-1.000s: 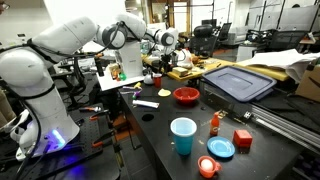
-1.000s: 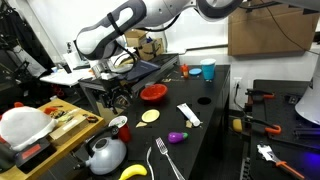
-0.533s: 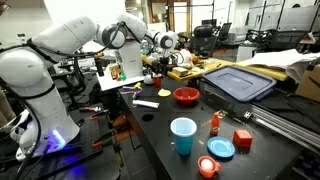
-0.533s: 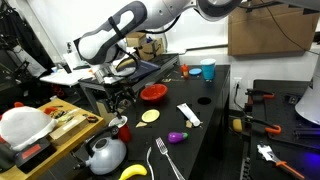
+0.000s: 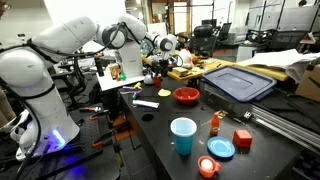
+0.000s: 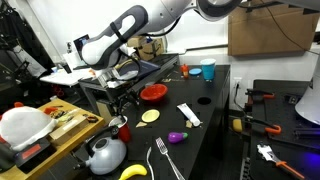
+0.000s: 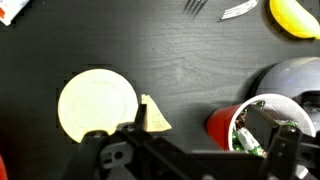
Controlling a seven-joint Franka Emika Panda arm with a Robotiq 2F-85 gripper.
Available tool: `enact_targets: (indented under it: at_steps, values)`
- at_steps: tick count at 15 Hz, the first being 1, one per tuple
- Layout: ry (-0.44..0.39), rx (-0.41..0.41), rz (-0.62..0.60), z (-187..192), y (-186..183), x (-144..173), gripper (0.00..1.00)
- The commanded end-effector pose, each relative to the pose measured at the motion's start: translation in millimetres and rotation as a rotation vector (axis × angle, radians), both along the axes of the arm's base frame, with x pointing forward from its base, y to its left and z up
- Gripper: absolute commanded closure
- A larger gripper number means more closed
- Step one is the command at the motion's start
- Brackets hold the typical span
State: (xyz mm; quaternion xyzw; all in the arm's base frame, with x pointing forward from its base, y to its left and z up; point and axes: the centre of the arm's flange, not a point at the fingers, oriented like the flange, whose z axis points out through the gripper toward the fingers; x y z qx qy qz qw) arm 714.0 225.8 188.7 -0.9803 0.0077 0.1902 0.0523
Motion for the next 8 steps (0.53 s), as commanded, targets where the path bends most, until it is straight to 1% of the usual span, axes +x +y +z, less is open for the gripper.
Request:
enact_targets:
  at_steps: [1, 7, 8]
  values:
    - [-0.027, 0.014, 0.017, 13.8, -6.2, -10.4, 0.00]
    - [-0.045, 0.007, 0.022, 13.4, -5.3, -7.9, 0.00]
    - [-0.048, 0.004, 0.025, 12.3, -5.4, -7.6, 0.02]
